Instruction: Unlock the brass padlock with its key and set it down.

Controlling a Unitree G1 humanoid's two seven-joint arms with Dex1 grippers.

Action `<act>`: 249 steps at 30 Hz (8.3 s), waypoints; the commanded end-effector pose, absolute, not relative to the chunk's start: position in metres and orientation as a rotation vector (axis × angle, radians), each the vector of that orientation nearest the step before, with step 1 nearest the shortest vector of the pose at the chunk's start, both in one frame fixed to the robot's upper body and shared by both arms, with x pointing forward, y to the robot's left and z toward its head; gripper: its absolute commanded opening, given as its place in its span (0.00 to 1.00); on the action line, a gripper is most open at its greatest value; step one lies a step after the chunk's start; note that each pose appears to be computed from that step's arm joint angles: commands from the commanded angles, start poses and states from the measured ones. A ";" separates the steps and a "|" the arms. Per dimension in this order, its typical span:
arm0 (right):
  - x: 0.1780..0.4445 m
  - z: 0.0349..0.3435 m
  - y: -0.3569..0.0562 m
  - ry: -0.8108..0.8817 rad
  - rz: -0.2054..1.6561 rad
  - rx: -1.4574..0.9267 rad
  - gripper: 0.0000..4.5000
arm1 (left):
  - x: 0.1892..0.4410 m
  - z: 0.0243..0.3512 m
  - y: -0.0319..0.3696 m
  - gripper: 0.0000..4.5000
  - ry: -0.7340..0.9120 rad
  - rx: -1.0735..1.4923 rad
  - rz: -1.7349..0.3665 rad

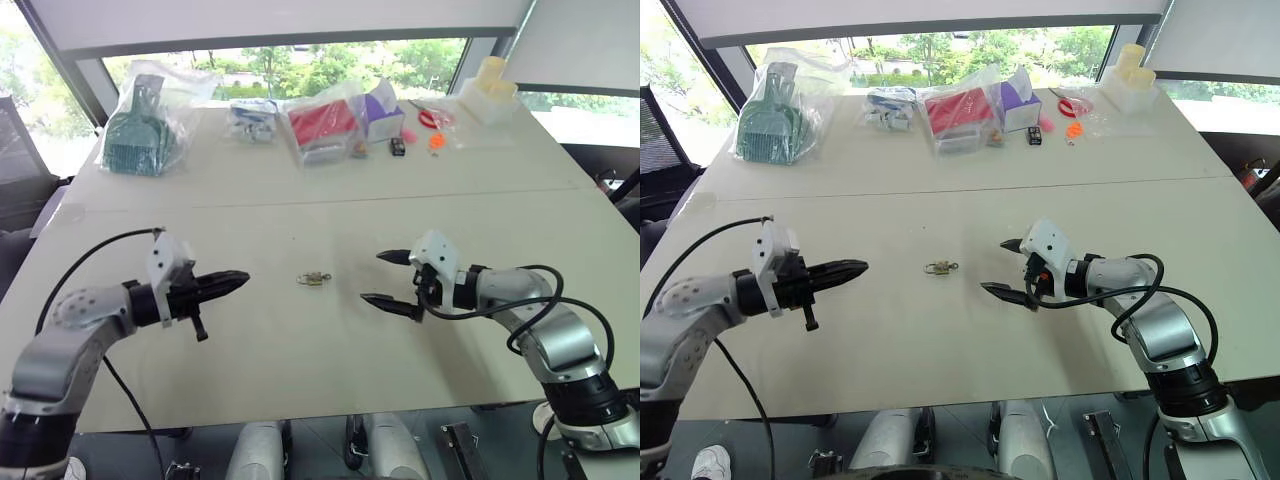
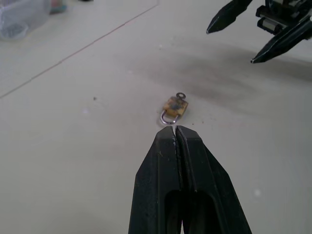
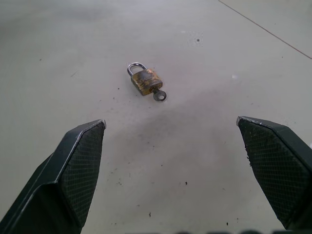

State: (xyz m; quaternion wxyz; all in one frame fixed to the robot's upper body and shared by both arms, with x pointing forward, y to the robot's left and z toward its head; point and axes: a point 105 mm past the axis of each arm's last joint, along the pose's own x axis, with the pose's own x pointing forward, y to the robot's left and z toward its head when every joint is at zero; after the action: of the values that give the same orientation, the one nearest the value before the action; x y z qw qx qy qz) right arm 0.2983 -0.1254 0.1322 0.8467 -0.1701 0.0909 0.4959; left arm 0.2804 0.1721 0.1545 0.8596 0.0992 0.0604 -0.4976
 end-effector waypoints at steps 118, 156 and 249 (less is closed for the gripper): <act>0.338 0.161 -0.049 -0.530 0.874 -1.342 0.64 | 0.347 0.165 0.094 0.17 0.087 0.406 -1.415; 0.330 0.163 -0.037 -0.547 0.899 -1.318 0.01 | 0.352 0.162 0.089 0.17 0.076 0.410 -1.376; 0.326 0.169 -0.045 -0.776 0.916 -1.363 0.00 | 0.340 0.205 0.133 0.72 0.037 0.131 -1.224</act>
State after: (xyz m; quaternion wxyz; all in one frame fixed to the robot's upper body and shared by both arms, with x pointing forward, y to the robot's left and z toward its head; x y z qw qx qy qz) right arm 0.3259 -0.0449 0.1550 0.6095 -0.5983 -0.3165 0.4128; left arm 0.3433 0.1333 0.1924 0.8164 0.0596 0.0415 -0.5729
